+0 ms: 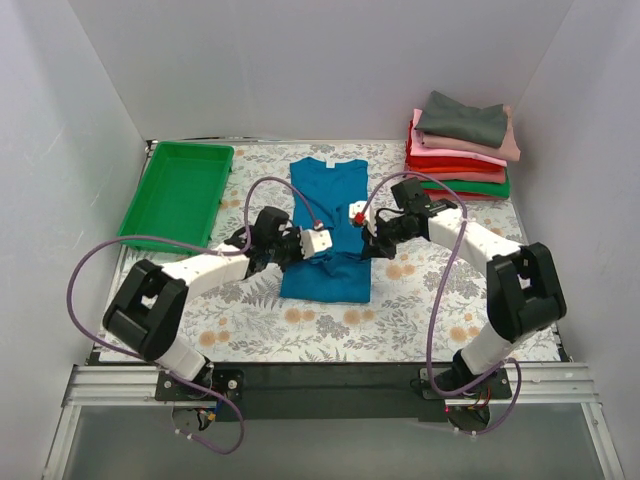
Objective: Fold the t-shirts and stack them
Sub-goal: Fold the tshirt
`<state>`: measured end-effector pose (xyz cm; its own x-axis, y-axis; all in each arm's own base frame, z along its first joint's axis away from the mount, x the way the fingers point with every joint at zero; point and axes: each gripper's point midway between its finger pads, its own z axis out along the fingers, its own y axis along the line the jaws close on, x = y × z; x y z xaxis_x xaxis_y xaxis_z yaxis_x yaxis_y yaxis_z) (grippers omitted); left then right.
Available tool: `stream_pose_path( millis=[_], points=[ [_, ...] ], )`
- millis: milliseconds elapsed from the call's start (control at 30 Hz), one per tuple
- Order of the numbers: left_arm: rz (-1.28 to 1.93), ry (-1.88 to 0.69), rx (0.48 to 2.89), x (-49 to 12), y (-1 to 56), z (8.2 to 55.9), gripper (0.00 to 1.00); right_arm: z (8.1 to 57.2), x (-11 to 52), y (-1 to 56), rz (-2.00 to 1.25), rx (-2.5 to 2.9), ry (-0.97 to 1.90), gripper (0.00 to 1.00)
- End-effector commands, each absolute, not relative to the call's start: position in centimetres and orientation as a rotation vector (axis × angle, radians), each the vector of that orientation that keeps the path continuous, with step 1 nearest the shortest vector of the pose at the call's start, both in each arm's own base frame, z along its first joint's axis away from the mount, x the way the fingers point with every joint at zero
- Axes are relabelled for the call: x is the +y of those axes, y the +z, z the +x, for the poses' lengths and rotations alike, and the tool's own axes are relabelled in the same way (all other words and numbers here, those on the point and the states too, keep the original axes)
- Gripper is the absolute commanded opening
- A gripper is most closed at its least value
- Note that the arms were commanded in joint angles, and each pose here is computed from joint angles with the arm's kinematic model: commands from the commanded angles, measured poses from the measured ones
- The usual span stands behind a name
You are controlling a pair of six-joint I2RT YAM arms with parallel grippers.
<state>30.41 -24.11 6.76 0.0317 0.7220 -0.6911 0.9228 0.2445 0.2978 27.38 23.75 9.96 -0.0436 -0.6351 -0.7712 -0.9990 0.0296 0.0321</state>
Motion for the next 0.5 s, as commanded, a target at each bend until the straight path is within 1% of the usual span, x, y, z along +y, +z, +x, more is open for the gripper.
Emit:
stream_pose_path(
  millis=[0,33,100,200,467],
  points=[
    [1.462,-0.272,1.595,-25.9,10.6,35.3,0.0,30.4,24.4,10.7,-1.599,1.762,0.802,0.01],
    [1.456,-0.268,1.62,-25.8,9.8,36.0,0.0,30.9,24.4,10.5,-1.591,1.778,0.791,0.01],
    [1.429,-0.259,1.633,-26.0,10.1,37.3,0.0,32.3,24.5,10.4,-1.556,1.809,0.782,0.01],
    [1.43,-0.256,1.662,-26.0,9.0,38.0,0.0,33.8,24.6,10.2,-1.531,1.839,0.762,0.01],
    [1.352,-0.209,1.674,-25.4,9.2,41.2,0.0,38.1,24.2,10.5,-1.429,1.904,0.687,0.01]
  ],
)
